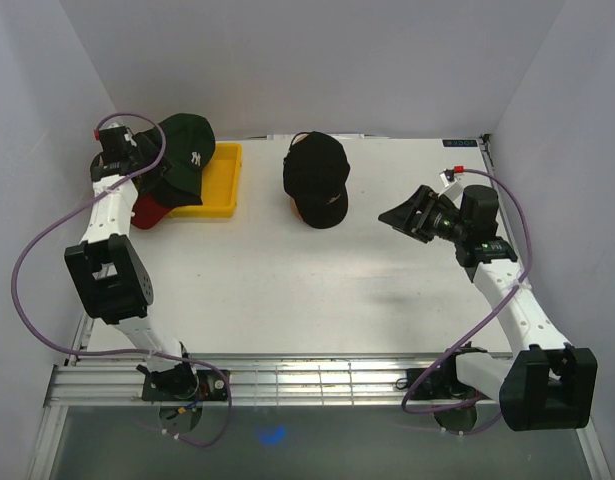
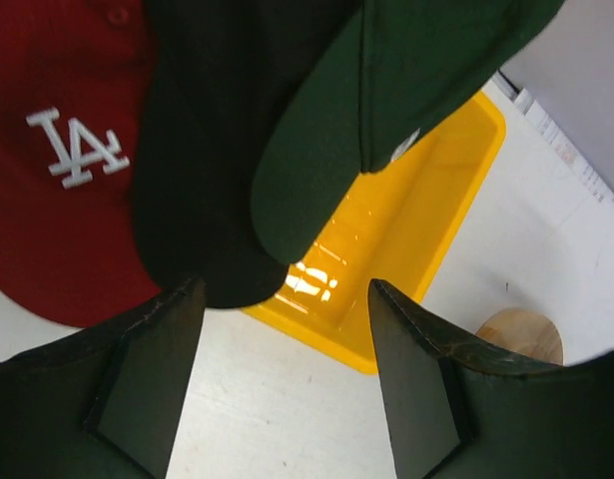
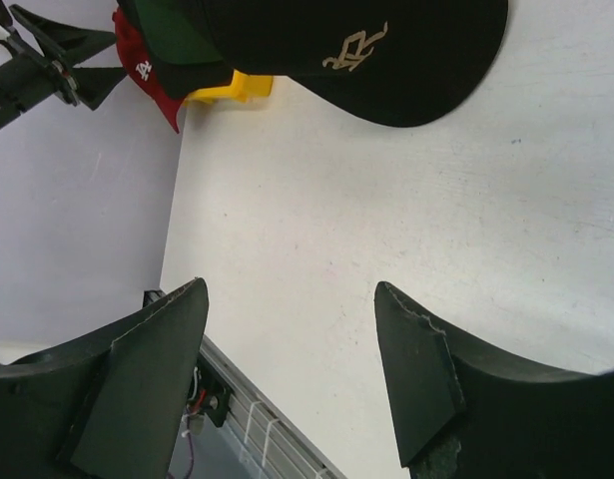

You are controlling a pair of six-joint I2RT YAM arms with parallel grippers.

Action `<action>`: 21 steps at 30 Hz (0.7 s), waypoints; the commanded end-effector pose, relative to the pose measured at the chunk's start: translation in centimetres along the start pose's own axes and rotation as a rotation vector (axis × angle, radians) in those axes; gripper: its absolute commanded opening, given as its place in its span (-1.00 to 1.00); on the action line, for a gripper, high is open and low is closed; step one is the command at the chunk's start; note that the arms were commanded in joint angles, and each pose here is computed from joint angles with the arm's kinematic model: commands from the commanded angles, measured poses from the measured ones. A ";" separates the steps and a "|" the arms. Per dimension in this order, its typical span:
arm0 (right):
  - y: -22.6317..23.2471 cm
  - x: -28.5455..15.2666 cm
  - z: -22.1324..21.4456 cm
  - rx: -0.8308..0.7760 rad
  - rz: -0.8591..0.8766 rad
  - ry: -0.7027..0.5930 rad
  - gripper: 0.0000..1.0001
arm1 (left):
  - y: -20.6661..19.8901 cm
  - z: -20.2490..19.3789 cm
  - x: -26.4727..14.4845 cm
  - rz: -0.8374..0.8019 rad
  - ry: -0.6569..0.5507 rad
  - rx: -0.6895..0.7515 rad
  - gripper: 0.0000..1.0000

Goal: Stack the hats

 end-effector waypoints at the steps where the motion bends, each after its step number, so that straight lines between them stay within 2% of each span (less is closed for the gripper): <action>1: 0.3 -0.6 -0.7 -0.061 0.019 0.023 0.47 | -1.4 2.5 0.7 -0.167 -0.107 -0.002 0.53; 12: -0.3 -0.2 -0.8 -0.074 0.015 0.033 0.49 | -0.7 1.4 5.0 -0.219 -0.105 -0.011 0.54; 21: -0.6 0.2 -0.6 -0.065 0.010 0.032 0.48 | -0.4 -0.5 6.4 -0.252 -0.088 -0.031 0.51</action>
Point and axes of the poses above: each gripper's point midway between its finger pads, its own x axis out along the fingers, its own y axis along the line the jaws close on, z = x × y, the point moved 4 cm from there along -x, back along the fingers, and after that the axes turned 8 degrees about x, right-handed, at the moved point
